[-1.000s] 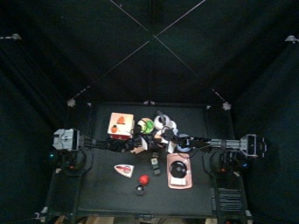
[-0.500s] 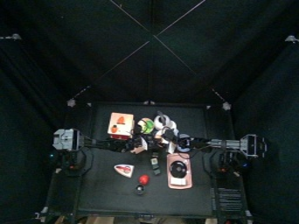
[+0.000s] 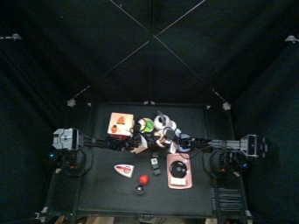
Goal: Remove egg shell
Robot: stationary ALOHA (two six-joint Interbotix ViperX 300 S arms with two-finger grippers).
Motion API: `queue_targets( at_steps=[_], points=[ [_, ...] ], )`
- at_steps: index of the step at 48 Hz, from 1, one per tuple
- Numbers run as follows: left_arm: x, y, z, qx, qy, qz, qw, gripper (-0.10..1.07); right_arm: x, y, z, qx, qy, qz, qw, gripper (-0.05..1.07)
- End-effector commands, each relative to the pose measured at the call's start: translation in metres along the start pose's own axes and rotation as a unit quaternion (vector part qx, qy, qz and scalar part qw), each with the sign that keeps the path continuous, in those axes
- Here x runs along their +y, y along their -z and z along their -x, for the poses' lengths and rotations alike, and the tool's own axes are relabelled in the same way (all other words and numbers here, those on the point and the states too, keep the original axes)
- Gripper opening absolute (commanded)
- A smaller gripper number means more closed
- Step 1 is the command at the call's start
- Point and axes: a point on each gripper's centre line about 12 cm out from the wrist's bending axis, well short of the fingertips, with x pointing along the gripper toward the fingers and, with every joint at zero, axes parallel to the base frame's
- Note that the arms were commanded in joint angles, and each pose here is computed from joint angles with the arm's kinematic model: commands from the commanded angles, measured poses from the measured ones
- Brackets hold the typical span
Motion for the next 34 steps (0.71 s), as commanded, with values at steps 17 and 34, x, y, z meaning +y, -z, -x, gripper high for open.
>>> queue_targets(
  at_steps=[17, 34],
  points=[
    [-0.010, -0.016, -0.002, -0.022, 0.015, 0.003, 0.9996, 0.59, -0.009, 0.007, 0.012, 0.007, 0.024, 0.000, 0.9997, 0.53],
    [-0.011, -0.014, -0.001, -0.020, 0.015, 0.002, 0.9997, 0.59, -0.013, 0.006, 0.007, 0.010, 0.029, -0.005, 0.9995, 0.54]
  ],
)
